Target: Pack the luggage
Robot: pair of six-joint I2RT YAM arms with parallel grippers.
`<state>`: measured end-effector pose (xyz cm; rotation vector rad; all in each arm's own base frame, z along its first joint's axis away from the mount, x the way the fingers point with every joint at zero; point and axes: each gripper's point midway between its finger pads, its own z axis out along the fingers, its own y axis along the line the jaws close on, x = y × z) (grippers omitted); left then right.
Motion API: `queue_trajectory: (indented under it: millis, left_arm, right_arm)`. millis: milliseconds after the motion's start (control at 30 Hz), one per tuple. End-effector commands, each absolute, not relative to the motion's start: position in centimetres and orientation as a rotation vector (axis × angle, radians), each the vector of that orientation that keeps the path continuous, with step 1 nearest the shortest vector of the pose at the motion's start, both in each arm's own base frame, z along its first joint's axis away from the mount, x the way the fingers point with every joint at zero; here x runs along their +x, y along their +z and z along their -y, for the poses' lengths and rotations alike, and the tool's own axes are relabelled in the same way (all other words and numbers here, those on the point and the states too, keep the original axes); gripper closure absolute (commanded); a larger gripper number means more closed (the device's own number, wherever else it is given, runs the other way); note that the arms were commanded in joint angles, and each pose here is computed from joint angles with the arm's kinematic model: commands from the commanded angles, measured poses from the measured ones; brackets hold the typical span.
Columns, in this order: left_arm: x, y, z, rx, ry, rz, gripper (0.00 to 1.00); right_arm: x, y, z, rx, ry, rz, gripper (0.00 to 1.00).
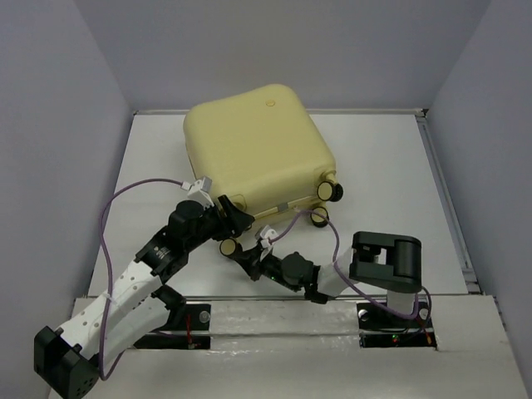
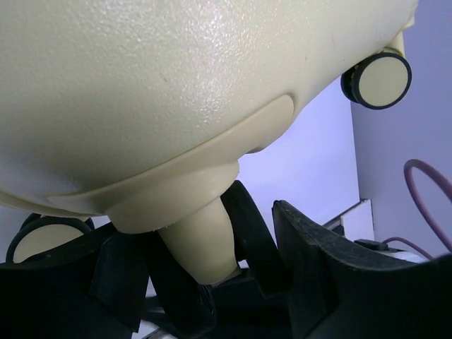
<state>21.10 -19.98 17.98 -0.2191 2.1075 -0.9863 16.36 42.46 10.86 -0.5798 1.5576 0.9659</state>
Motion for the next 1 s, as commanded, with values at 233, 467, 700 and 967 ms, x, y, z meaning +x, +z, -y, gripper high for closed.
queue_trajectory:
  millis: [233, 467, 700, 967]
  left_arm:
    - [21.6, 32.6, 22.5, -0.052, -1.259, -1.649, 0.94]
    - [21.5, 31.2, 22.7, -0.049, -1.267, -1.669, 0.94]
    - [21.5, 32.2, 22.7, -0.036, -1.267, -1.646, 0.94]
    - [21.4, 31.8, 22.7, -0.039, -1.271, -1.649, 0.94]
  right_arm:
    - [18.8, 12.2, -39.4, -0.417, 0.842, -1.606, 0.93]
    - [22.5, 11.9, -30.5, -0.233, 0.551, -1.837, 0.51]
    - [25.6, 13.2, -26.2, -0.084, 0.400, -1.875, 0.39]
    - [28.0, 13.2, -24.8, -0.053, 0.343, -1.883, 0.49]
